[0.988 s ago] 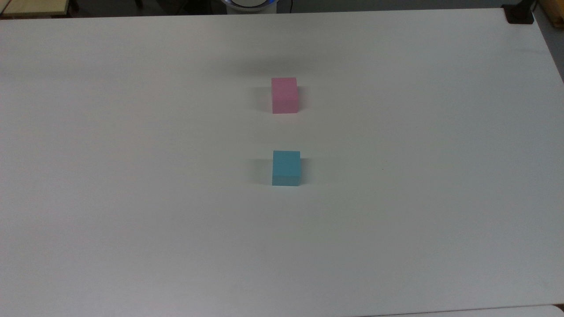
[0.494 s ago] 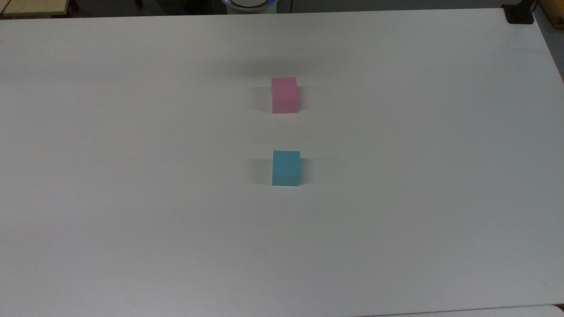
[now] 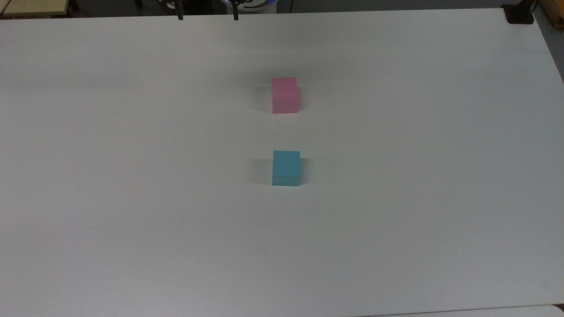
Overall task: Put blue cube on pink cube
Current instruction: 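Move the open gripper over the light-blue cube and lower it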
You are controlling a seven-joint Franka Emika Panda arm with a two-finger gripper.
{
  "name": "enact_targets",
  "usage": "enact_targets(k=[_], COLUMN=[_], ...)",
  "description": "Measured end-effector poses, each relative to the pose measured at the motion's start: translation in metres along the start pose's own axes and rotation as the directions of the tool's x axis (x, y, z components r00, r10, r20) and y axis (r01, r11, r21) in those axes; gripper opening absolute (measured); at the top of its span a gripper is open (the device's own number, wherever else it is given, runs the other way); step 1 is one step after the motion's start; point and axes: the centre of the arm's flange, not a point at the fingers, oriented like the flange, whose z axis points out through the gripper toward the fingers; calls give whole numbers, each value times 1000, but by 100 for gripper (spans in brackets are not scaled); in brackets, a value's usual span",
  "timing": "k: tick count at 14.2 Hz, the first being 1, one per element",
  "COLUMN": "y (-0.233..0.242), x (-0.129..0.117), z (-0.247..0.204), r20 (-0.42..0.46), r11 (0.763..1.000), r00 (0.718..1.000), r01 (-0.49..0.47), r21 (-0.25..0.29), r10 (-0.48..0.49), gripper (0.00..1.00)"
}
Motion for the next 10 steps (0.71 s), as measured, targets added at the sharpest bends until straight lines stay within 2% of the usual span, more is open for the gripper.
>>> enact_targets(k=[3,10], y=[-13,-94], x=[21,98], z=[7,93], r20=[-48,-114], r11=[1000,998], r00=[999,992], r01=[-12,-52], r21=[16,25], r10=[13,55], gripper=[100,100])
